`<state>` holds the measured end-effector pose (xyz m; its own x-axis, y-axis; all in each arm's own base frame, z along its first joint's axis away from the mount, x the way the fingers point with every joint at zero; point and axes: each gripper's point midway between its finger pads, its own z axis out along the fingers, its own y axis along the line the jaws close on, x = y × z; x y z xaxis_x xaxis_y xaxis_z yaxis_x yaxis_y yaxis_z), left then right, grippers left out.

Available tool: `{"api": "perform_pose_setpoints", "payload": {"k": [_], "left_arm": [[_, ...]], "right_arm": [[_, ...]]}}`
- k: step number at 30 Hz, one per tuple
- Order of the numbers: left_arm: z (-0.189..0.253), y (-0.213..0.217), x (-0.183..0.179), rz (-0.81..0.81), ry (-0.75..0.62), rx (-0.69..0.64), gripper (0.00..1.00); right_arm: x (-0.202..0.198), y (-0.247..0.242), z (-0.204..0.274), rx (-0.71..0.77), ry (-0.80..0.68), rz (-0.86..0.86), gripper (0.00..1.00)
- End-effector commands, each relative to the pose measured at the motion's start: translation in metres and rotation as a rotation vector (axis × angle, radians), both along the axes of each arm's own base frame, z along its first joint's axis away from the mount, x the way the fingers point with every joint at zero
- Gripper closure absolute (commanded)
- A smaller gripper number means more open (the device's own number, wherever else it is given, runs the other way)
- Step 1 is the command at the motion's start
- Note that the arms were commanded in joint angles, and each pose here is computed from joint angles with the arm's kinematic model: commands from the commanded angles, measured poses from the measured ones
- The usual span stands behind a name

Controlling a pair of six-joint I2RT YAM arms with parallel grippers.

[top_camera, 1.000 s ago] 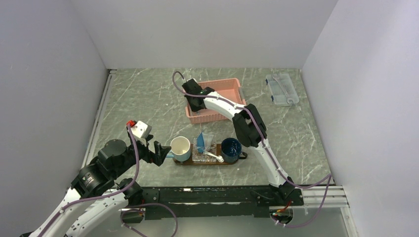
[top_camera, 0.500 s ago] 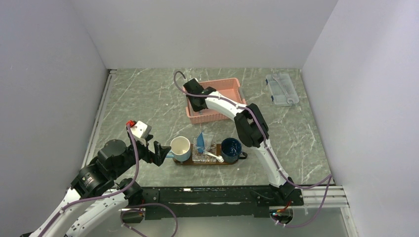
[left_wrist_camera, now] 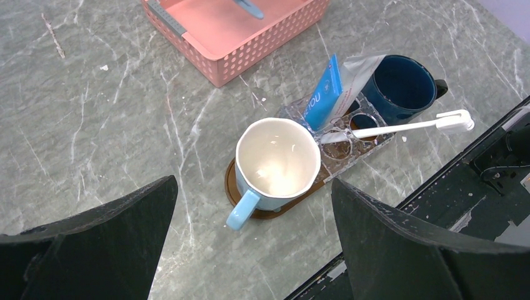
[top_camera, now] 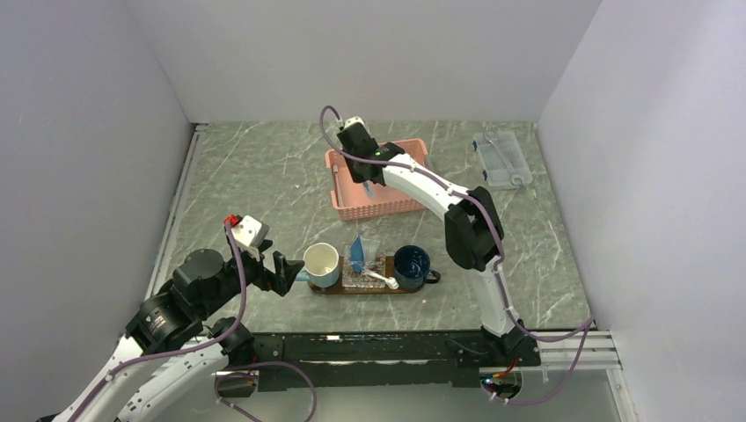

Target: Prepare toiletry sets of a toothbrush and toothpaste on the tray

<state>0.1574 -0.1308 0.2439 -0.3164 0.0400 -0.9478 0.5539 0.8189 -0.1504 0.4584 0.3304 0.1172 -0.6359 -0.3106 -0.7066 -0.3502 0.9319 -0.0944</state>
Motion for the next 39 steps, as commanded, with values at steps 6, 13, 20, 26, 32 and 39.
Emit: {"api": "perform_pose_setpoints", "payload": {"k": [6, 13, 20, 26, 32, 39], "left_arm": [[0.009, -0.008, 0.0, -0.028, -0.009, -0.031, 0.0], [0.008, -0.011, 0.0, -0.045, -0.003, -0.026, 0.01], [0.013, -0.019, -0.003, -0.091, -0.011, -0.035, 0.01], [0.022, -0.033, -0.012, -0.183, -0.021, -0.08, 0.01], [0.035, -0.048, -0.022, -0.284, -0.013, -0.108, 0.01], [0.058, -0.062, -0.04, -0.411, -0.005, -0.147, 0.01]], "right_arm": [[-0.016, -0.01, 0.075, 0.095, -0.127, 0.056, 1.0], [-0.04, -0.024, 0.11, 0.129, -0.156, 0.087, 1.0], [-0.078, -0.043, 0.148, 0.19, -0.167, 0.125, 1.0], [-0.131, -0.051, 0.166, 0.293, -0.12, 0.237, 1.0], [-0.198, -0.048, 0.167, 0.432, -0.041, 0.431, 1.0], [-0.267, -0.056, 0.168, 0.535, 0.035, 0.638, 1.0]]}}
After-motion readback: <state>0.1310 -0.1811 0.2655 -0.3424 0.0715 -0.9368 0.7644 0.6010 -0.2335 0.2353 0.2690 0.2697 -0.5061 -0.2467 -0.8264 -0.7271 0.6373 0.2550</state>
